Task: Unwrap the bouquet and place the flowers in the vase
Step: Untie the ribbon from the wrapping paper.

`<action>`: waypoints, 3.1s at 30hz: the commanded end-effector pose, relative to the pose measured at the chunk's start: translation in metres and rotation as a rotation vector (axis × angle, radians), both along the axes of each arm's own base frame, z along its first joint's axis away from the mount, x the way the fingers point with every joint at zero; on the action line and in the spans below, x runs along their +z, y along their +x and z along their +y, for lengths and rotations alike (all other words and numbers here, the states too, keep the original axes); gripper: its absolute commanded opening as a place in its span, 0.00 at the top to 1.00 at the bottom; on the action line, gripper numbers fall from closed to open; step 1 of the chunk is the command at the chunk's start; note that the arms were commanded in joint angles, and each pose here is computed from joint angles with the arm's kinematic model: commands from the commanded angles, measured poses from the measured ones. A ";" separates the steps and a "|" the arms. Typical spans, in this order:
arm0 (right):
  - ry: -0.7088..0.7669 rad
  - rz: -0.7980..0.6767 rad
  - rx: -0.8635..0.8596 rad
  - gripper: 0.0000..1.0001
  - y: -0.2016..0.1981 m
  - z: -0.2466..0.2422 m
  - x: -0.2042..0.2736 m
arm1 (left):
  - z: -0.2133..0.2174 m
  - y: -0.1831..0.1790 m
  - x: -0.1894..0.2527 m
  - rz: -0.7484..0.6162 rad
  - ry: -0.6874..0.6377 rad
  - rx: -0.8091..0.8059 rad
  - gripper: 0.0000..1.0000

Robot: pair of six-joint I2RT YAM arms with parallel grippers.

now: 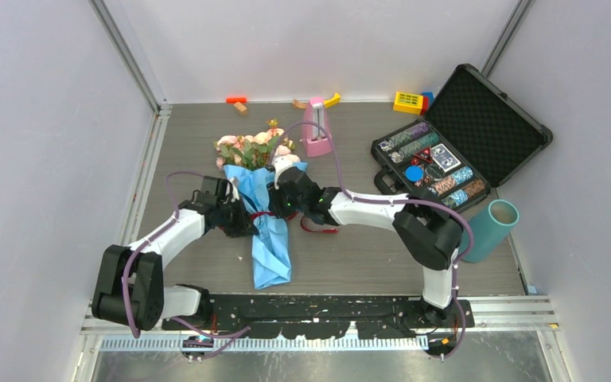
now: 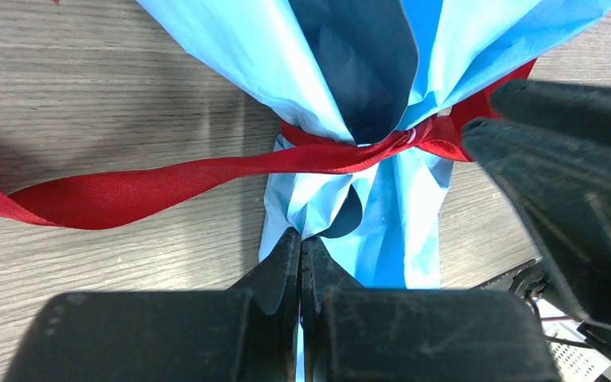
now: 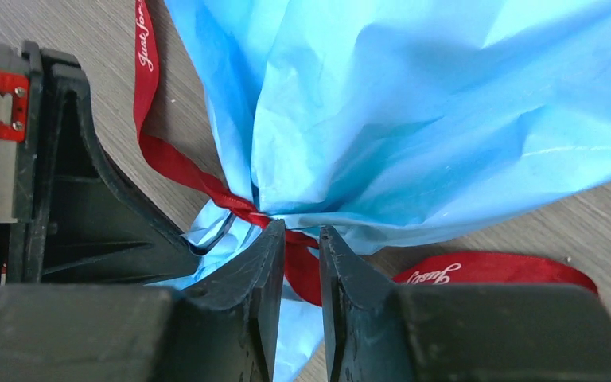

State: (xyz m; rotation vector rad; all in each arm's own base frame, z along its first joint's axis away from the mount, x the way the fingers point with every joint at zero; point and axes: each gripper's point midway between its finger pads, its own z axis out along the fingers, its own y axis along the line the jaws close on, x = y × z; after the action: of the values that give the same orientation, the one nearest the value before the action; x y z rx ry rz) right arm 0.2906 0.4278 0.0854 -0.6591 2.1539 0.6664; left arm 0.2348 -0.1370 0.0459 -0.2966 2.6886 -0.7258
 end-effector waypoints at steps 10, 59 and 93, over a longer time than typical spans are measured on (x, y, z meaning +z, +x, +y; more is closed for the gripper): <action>0.063 0.078 0.185 0.69 -0.002 0.024 0.028 | 0.000 0.006 0.011 -0.027 0.020 -0.049 1.00; -0.079 -0.428 -0.284 1.00 0.028 0.003 0.040 | -0.007 0.006 0.000 0.016 -0.019 -0.042 1.00; 0.139 -0.164 -0.432 0.99 0.030 -0.039 0.057 | 0.013 0.005 -0.006 0.026 0.060 0.053 1.00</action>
State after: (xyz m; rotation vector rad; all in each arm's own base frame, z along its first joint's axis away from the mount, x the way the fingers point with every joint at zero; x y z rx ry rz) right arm 0.3000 0.4030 0.0922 -0.3251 2.0311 0.3992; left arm 0.2494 -0.1433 0.0502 -0.3079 2.6609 -0.7578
